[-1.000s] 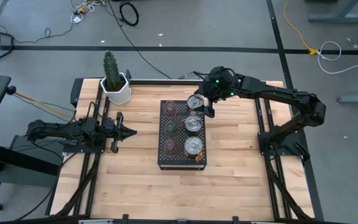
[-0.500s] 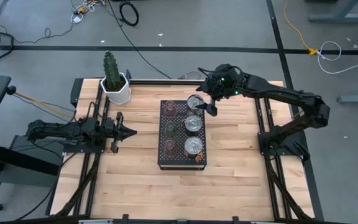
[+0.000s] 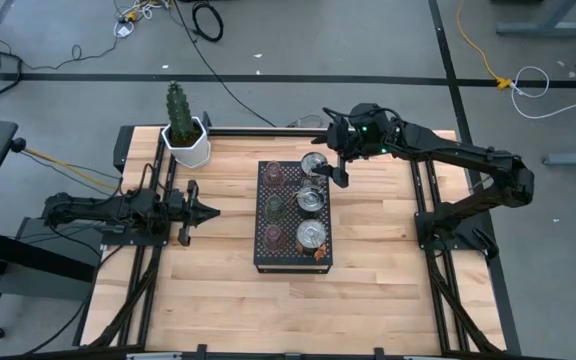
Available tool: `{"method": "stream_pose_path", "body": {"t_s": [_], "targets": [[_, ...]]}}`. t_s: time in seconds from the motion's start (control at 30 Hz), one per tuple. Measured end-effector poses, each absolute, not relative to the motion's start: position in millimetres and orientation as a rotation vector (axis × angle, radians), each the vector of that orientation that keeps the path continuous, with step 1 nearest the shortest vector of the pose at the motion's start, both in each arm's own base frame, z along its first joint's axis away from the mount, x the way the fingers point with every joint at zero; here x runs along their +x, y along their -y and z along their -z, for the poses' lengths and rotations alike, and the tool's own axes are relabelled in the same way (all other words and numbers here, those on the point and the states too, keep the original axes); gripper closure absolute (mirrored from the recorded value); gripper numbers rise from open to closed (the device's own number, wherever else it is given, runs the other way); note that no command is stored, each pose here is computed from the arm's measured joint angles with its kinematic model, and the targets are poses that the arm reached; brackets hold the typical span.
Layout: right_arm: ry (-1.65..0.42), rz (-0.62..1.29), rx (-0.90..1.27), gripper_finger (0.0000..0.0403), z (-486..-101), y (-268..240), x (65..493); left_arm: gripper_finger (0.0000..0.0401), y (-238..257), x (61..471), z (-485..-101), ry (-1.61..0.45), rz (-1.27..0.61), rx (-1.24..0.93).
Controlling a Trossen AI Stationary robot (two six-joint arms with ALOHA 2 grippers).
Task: Pick & Place candle stick holders
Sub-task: Return to Home Position
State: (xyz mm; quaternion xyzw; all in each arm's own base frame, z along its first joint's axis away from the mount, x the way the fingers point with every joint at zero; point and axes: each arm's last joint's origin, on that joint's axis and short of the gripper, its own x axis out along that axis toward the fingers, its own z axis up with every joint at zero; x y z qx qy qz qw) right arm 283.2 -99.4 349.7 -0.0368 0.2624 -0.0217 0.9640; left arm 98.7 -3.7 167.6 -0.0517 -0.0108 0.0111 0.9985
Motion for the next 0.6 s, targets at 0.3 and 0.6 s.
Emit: {"method": "stream_pose_path", "body": {"t_s": [0.3, 0.6], "targets": [[-0.482, -0.005, -0.103, 0.0010, -354, 84, 290, 0.0383, 4, 99, -168, 0.022, -0.022, -0.104], [-0.472, 0.033, -0.131, 0.0034, -356, 70, 295, 0.0383, 4, 99, -168, 0.022, -0.022, -0.103]]}}
